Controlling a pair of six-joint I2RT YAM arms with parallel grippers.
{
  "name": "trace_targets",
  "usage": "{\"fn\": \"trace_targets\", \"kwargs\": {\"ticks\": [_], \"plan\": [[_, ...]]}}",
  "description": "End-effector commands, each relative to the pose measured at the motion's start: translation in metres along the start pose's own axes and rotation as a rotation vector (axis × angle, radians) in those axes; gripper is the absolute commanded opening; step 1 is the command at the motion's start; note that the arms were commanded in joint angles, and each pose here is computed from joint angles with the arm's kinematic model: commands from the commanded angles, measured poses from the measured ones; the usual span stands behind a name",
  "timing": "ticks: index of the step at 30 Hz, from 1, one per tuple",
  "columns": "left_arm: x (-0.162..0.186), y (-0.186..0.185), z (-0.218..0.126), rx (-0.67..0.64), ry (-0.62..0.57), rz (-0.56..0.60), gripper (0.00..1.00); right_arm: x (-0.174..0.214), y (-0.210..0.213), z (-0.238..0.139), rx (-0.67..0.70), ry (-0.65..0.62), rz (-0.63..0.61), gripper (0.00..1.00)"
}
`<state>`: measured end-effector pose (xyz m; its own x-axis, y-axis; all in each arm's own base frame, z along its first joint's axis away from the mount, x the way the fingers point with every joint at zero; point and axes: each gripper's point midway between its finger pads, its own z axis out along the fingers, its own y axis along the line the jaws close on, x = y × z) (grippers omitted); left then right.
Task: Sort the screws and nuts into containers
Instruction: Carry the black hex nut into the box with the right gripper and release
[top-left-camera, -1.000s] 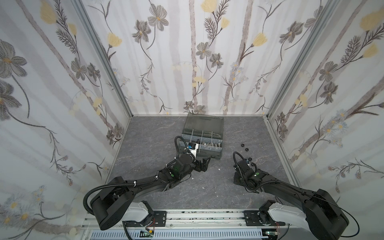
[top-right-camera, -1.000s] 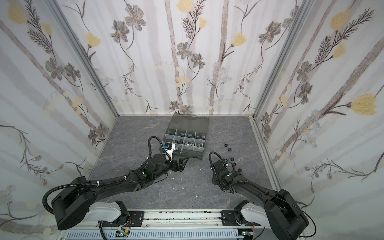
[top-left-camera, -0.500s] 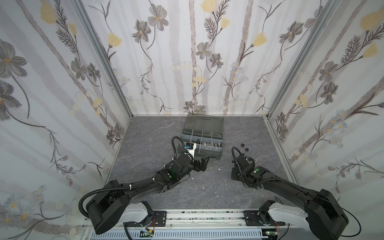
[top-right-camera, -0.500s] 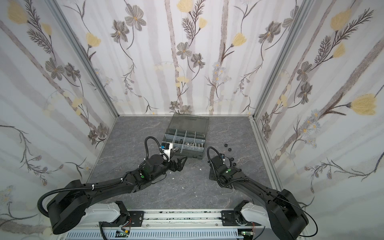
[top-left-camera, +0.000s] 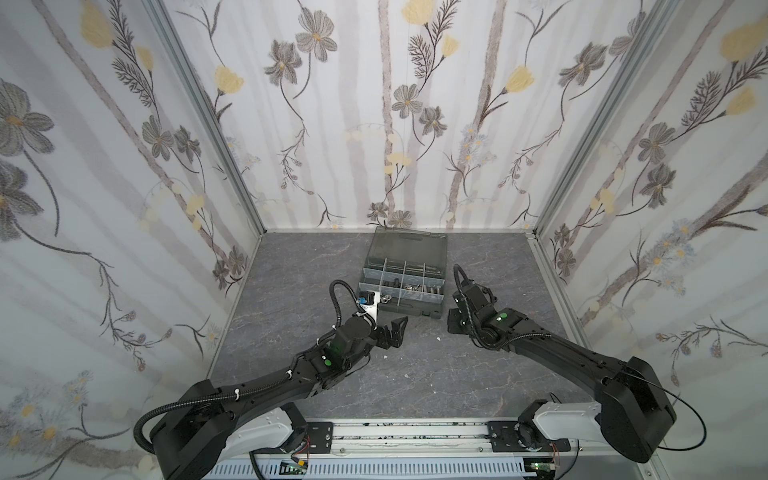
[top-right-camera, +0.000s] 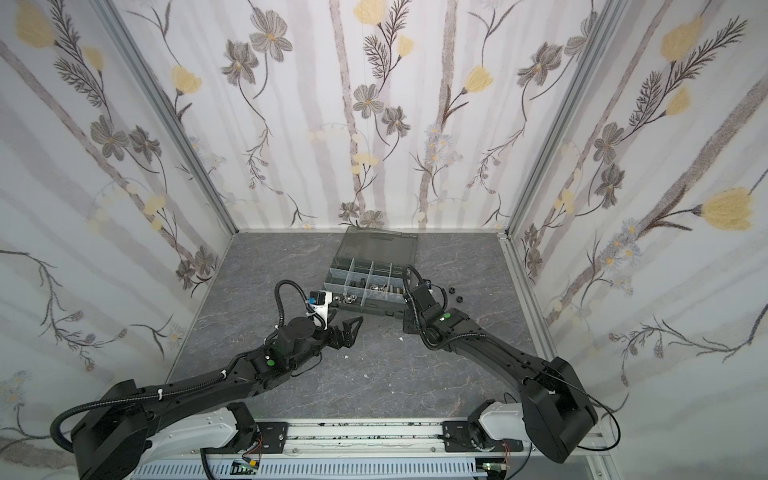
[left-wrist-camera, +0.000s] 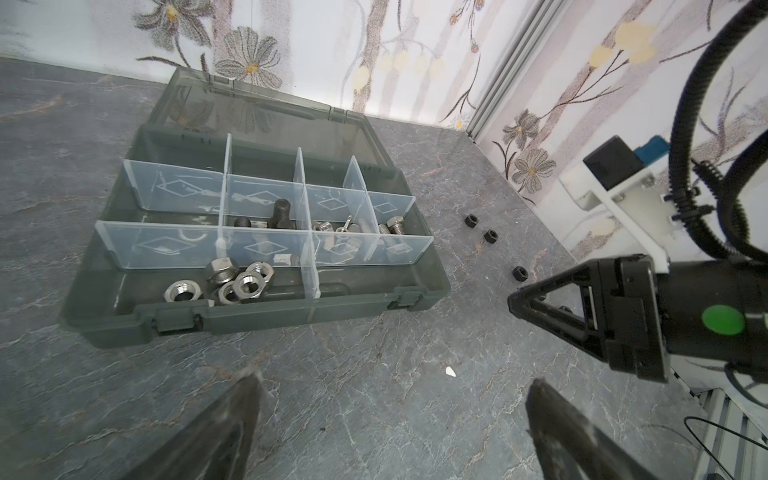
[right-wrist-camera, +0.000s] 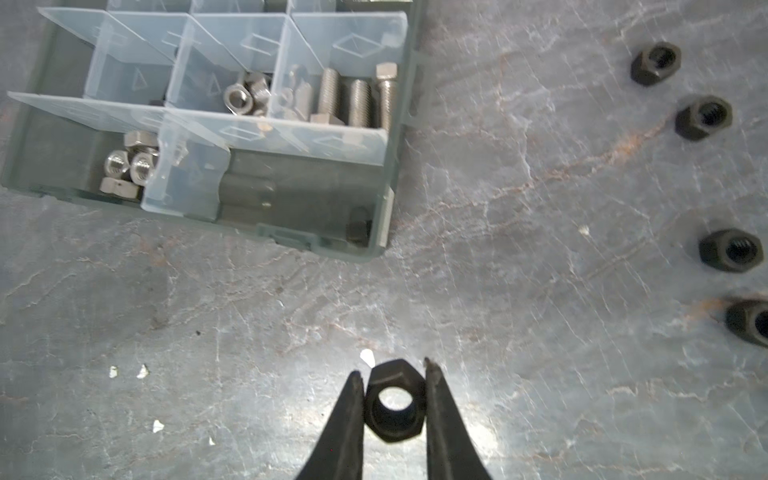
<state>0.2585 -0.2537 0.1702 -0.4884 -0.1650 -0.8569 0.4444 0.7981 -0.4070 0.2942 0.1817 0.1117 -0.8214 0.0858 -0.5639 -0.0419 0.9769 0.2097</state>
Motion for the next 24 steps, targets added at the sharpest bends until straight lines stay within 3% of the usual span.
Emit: {"fn": "trace_targets", "kwargs": {"ticks": [1, 12, 24], "plan": [[0.005, 0.011, -0.008, -0.041, 0.004, -0.021, 1.0, -0.016, 0.017, 0.003, -0.041, -0.022, -0.033, 0.14], [0.022, 0.034, -0.031, -0.096, 0.02, -0.048, 1.0, -0.043, 0.055, 0.027, -0.108, -0.015, -0.07, 0.15], [0.035, 0.048, -0.042, -0.135, 0.043, -0.051, 1.0, -0.041, 0.07, 0.062, -0.127, 0.037, -0.085, 0.21]]}}
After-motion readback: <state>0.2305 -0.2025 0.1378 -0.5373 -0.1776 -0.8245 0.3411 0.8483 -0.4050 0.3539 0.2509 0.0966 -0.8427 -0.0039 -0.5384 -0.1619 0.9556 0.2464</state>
